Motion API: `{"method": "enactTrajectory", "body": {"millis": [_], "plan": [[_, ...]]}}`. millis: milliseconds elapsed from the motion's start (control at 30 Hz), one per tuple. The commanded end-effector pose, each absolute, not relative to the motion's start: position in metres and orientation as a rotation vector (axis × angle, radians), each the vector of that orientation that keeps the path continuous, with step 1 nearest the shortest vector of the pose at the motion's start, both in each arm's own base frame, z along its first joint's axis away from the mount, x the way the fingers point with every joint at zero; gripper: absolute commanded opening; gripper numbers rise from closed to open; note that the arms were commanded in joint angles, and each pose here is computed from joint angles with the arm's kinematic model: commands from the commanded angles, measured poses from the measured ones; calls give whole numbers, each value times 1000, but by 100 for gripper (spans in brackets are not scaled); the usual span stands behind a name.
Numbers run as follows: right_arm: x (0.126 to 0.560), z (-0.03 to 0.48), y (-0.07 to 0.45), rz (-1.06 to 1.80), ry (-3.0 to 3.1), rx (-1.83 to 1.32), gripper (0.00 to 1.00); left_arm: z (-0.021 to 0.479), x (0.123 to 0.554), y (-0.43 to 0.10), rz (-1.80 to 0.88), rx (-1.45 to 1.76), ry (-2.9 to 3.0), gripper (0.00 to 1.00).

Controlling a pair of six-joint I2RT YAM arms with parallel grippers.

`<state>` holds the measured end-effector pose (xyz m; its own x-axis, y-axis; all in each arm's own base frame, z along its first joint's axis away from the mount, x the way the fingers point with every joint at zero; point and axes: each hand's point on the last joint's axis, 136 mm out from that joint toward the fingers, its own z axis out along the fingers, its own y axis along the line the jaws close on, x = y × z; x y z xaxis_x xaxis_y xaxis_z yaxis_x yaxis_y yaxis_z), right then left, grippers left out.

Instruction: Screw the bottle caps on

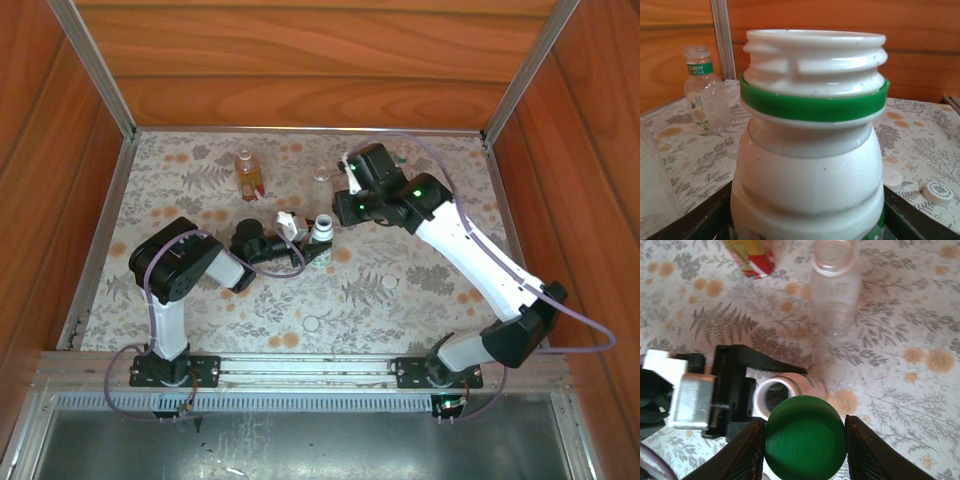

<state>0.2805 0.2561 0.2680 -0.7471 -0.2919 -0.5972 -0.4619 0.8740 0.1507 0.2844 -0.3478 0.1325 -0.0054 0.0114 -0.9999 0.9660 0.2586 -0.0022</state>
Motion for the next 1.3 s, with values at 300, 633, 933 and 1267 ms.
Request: {"method": "enactTrajectory", "body": {"millis": [300,633,933,1267], "plan": [[276,240,280,313,2564,-715,44,127,278,-351,-1028,1057,1319,61],[280,225,286,289,2599,-755,44,128,278,-350,-1030,1059,1317,59],[281,210,292,285,2634,-780,44,128,278,-350,-1026,1059,1315,59],[269,210,300,290,2617,-886,44,127,279,-351,-1030,1051,1323,58]]}}
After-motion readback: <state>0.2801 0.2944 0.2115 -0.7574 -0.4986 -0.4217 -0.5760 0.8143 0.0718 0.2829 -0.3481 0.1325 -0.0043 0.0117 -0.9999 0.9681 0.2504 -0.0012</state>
